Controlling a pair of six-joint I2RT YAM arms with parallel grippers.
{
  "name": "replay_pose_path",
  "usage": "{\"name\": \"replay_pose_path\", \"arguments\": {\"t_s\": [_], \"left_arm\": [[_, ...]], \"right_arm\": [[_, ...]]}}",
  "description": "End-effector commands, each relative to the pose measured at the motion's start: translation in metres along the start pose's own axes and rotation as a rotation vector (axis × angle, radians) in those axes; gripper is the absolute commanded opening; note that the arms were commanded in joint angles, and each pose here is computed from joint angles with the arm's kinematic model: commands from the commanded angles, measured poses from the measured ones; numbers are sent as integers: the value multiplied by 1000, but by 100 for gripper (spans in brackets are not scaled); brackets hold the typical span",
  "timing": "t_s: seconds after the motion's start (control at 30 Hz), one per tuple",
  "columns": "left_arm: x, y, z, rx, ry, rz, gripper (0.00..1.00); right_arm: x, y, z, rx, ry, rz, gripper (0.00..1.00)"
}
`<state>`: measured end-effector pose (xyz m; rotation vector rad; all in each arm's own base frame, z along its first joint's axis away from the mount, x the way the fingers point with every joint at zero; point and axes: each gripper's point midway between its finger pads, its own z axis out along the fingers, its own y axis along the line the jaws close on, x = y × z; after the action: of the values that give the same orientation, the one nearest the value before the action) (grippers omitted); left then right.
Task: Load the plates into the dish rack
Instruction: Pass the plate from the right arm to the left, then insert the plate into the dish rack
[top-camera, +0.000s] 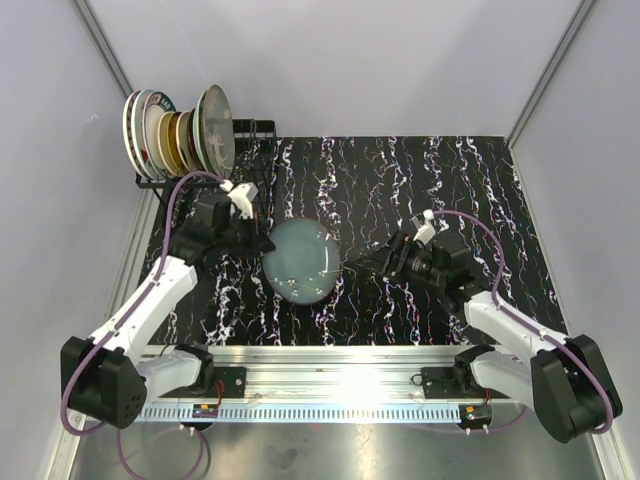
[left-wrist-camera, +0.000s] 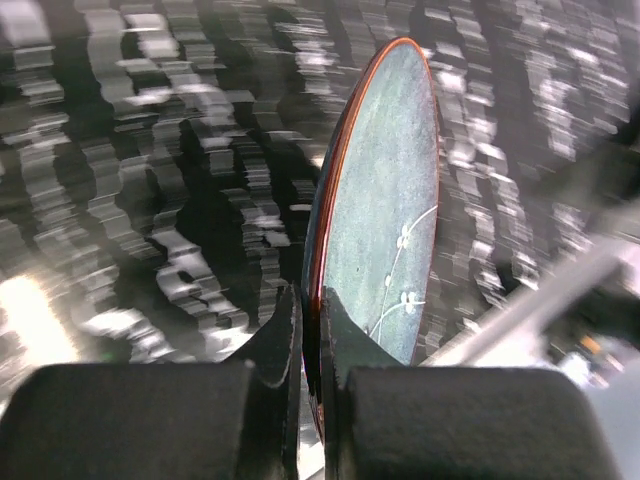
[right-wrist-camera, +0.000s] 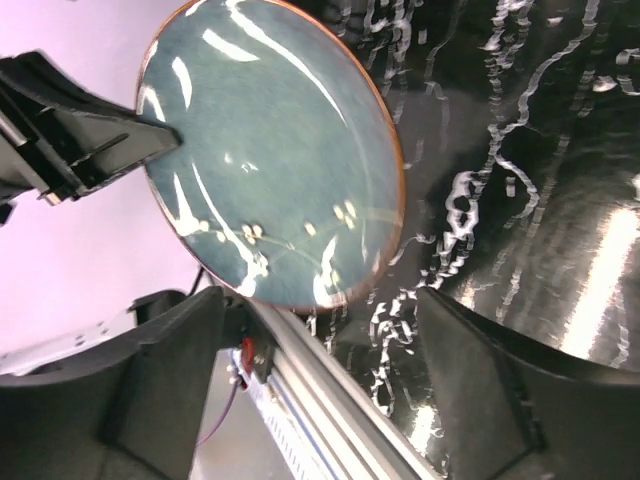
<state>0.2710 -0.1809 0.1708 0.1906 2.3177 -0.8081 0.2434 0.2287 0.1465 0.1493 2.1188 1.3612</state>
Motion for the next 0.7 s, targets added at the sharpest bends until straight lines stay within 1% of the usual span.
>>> {"name": "replay_pose_path", "arguments": {"t_s": [0.0, 0.1, 0.17, 0.33, 0.43, 0.5, 0.53, 0.6, 0.63, 0.67], "left_arm": [[-62, -10, -37, -53, -238, 82, 0], [-71, -7, -54, -108, -292, 105, 0], [-75, -3, -63, -149, -315, 112, 0], [-84, -2, -83, -196, -369, 139, 0], [-96, -6, -99, -228, -407, 166, 0], [-114, -18, -120, -228, -471, 191, 0], [-131, -28, -138, -228, -531, 204, 0], [-149, -38, -157, -235, -590, 226, 0], [-170, -47, -182, -259, -670, 233, 0], [-177, -50, -192, -275, -688, 245, 0]], "right_arm": [[-19, 4, -4, 49, -74, -69, 88], [-21, 0, -9, 87, -93, -98, 91], [-21, -2, -10, 96, -95, -104, 91], [-14, -10, -6, 106, -63, -85, 91], [-12, -11, -5, 103, -51, -80, 91], [-12, -10, -4, 97, -52, -86, 91], [-13, -10, -4, 96, -53, -92, 90], [-12, -8, -3, 84, -39, -101, 89], [-12, -6, -2, 78, -36, -104, 89], [-12, -4, -2, 68, -27, -109, 88]]}}
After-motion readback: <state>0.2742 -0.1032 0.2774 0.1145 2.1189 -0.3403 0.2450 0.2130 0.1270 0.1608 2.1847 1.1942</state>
